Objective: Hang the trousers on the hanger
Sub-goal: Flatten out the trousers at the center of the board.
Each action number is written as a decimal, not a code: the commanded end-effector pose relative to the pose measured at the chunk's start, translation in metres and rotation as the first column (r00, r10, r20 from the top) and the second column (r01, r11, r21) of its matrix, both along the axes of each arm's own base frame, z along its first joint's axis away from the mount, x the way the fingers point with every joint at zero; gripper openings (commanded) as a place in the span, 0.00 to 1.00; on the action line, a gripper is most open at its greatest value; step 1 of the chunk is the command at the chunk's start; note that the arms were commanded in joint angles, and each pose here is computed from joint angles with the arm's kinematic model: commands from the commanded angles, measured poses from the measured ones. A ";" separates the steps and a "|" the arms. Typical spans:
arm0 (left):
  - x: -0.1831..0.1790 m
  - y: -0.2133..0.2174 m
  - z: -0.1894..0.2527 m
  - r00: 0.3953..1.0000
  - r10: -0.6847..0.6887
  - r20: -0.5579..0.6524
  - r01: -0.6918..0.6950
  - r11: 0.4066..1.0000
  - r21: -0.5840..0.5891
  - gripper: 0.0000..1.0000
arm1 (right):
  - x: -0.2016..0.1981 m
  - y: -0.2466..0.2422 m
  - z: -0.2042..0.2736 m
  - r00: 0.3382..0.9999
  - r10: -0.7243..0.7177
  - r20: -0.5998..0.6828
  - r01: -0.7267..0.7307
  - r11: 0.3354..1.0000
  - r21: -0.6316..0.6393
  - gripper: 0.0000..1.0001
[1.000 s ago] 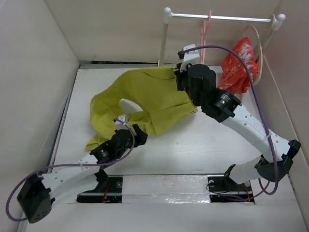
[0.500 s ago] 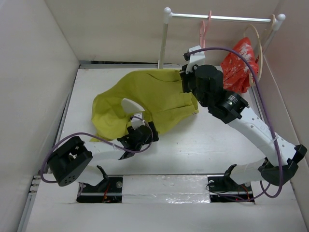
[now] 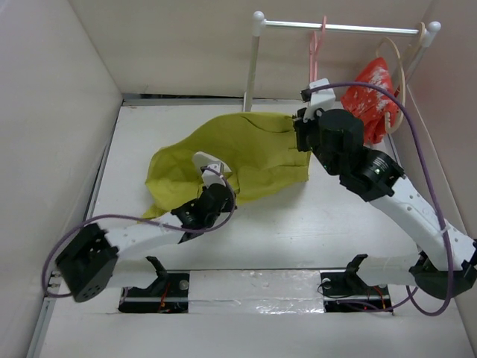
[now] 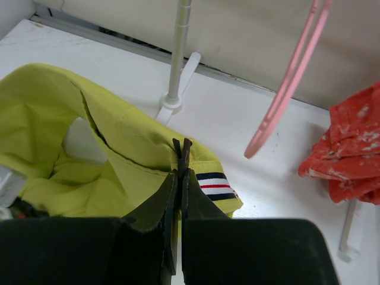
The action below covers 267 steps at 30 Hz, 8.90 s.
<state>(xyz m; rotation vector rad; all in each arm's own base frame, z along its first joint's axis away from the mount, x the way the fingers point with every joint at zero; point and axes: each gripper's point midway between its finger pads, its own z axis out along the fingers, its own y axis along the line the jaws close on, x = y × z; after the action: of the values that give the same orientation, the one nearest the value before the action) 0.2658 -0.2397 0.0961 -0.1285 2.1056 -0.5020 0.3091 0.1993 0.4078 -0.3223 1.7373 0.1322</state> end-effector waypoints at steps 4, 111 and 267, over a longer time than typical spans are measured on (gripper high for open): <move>-0.101 -0.003 0.066 0.934 -0.358 0.005 0.357 0.929 -0.095 0.00 | -0.055 -0.052 0.096 0.987 -0.042 0.152 0.017 0.986 0.163 0.00; 0.151 0.360 0.168 0.563 0.792 0.235 -0.825 0.555 0.104 0.00 | -0.146 0.073 -0.350 0.768 0.417 -0.487 -0.390 0.907 0.160 0.49; 0.245 0.308 0.283 0.841 0.456 0.290 -0.343 0.865 -0.366 0.00 | -0.049 0.049 -0.292 0.855 0.403 -0.327 -0.338 0.911 0.237 0.09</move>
<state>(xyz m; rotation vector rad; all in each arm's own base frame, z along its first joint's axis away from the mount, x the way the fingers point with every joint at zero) 0.5487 0.0768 0.2647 -0.7304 1.8117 -0.5018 0.2488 0.2399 0.0867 -0.5400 2.1089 0.6561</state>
